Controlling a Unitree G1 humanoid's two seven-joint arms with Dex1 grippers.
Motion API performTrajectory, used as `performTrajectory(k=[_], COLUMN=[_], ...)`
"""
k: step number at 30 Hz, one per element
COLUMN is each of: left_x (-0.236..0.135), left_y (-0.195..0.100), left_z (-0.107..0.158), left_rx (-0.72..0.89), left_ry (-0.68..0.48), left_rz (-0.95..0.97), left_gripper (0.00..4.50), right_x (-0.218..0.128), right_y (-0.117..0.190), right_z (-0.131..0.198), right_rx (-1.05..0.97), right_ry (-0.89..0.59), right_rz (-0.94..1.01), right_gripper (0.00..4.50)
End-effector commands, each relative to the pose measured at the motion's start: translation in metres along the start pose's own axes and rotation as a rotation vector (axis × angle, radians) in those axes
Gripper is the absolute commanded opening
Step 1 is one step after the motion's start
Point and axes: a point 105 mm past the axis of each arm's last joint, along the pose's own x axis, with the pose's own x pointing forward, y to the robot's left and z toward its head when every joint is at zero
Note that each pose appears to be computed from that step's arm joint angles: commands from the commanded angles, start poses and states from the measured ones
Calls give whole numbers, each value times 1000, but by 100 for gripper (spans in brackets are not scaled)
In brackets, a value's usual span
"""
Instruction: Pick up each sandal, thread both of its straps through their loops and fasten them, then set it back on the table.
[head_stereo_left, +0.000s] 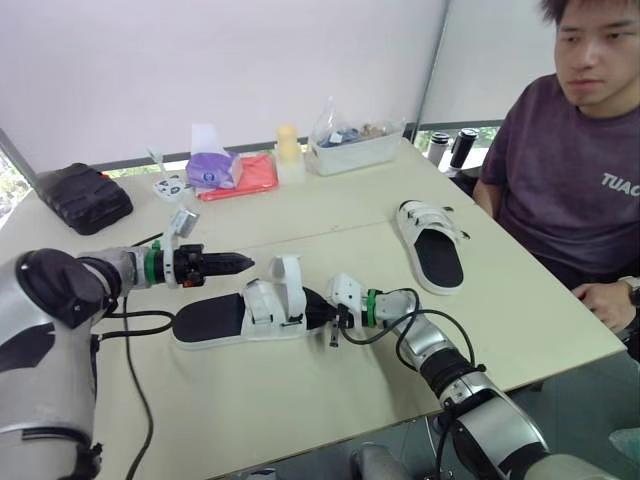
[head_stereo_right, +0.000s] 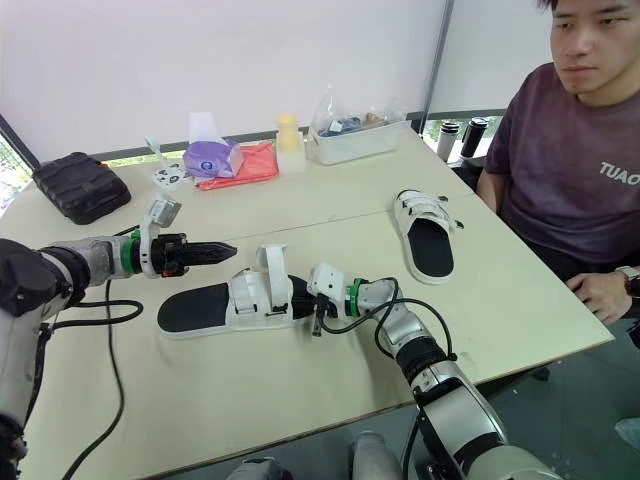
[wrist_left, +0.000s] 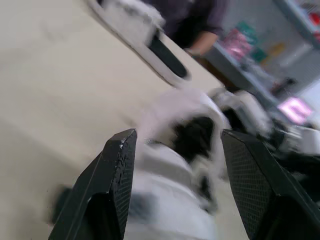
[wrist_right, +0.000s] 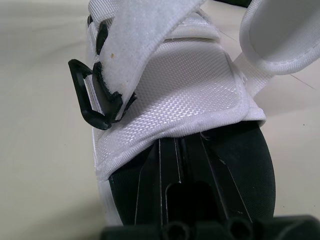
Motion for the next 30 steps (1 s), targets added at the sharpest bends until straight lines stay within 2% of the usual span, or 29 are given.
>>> performTrajectory(k=[1,6,8,11,13,16,18,19,22,24,27,30], left_x=[0,-16,-23,-38,-40,-43,-40,-39,-32,-23,-12,-1], left_y=[19,47,57,74,79,79,75,69,63,66,59,38], left_z=[39,79,88,96,100,111,118,124,126,122,123,113], left_rx=[103,156,175,233,242,356,400,476,571,451,282,107], left_ry=[-249,-562,-631,-656,-660,-669,-674,-679,-628,-605,-656,-609], left_rz=[216,620,781,1098,1190,1292,1299,1301,1249,1143,941,602], left_gripper=[273,273,273,273,273,273,273,273,273,273,273,273], right_x=[-9,-7,-7,-7,-7,-7,-6,-6,-4,-5,-5,-6], right_y=[41,41,41,42,42,40,40,40,45,47,46,42], right_z=[-71,-71,-70,-71,-71,-70,-70,-70,-73,-73,-73,-72], right_rx=[160,160,160,162,163,164,164,167,150,145,147,145], right_ry=[257,255,255,255,254,254,255,252,263,266,262,265], right_rz=[86,84,86,87,87,83,82,79,92,98,93,83], right_gripper=[0,0,0,0,0,0,0,0,0,0,0,0])
